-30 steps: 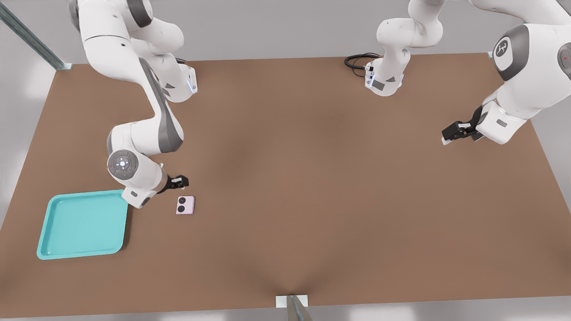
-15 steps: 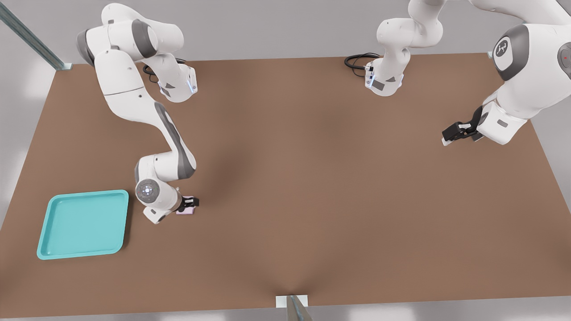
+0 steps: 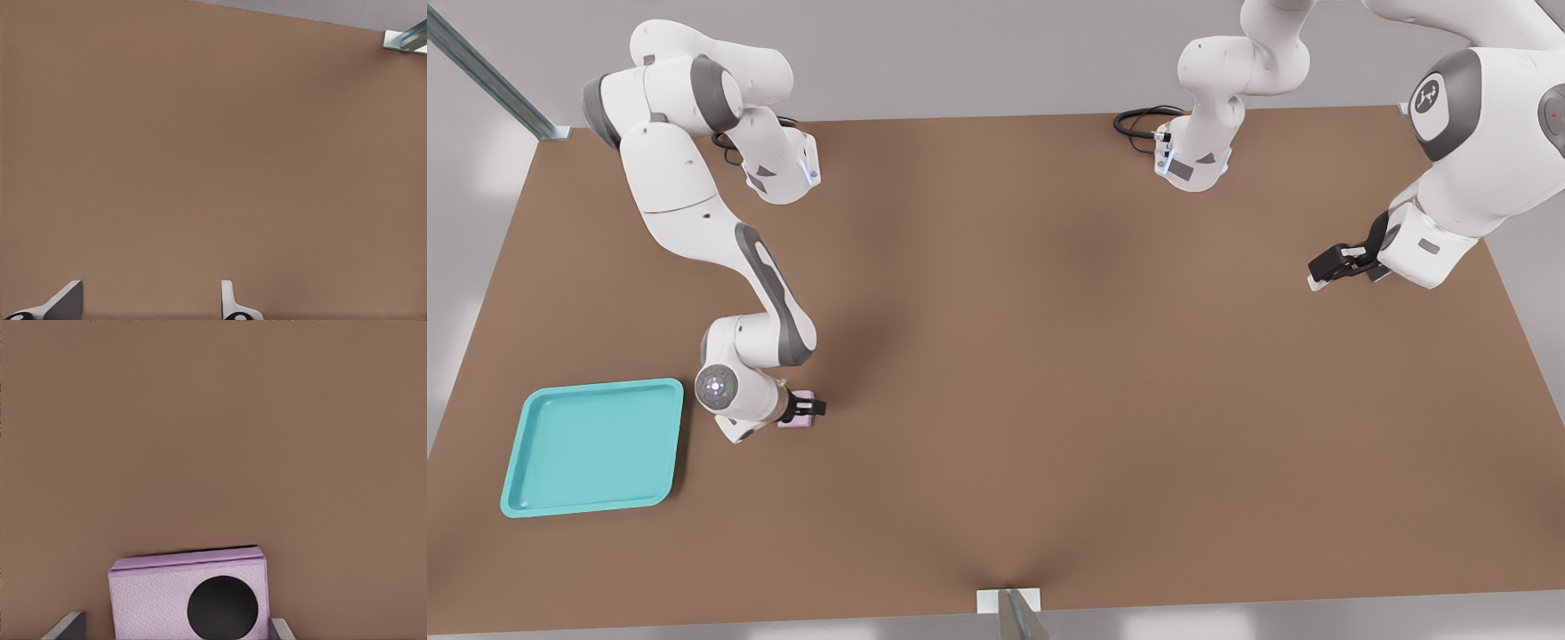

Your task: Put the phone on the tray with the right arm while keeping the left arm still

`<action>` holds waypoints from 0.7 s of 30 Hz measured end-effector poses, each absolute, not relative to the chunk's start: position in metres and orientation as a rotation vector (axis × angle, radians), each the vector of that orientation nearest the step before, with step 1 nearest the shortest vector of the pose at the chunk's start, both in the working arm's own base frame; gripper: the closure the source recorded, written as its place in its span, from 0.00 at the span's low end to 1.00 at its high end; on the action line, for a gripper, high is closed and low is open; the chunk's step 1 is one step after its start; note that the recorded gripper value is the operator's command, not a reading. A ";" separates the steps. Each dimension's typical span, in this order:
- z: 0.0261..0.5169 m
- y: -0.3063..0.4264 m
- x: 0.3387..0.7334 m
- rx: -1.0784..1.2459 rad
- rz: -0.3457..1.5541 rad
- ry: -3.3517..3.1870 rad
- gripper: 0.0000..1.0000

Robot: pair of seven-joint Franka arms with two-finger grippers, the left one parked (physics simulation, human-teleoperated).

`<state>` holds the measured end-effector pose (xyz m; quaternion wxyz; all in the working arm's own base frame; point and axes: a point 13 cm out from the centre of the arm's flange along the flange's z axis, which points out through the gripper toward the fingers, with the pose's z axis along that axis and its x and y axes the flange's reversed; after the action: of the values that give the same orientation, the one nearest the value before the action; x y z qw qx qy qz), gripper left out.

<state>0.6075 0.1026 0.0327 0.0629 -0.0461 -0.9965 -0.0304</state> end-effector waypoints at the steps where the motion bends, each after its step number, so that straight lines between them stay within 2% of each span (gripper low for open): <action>1: 0.032 0.103 0.608 -0.141 -0.094 -3.012 0.00; 10: 0.034 0.098 0.614 -0.153 -0.093 -3.028 0.00; 17: 0.054 0.088 0.620 -0.152 -0.087 -3.045 0.00; 21: 0.046 0.083 0.609 -0.097 -0.056 -3.022 0.00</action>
<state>0.6087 0.0826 0.0457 0.0588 -0.0319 -0.9976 -0.0186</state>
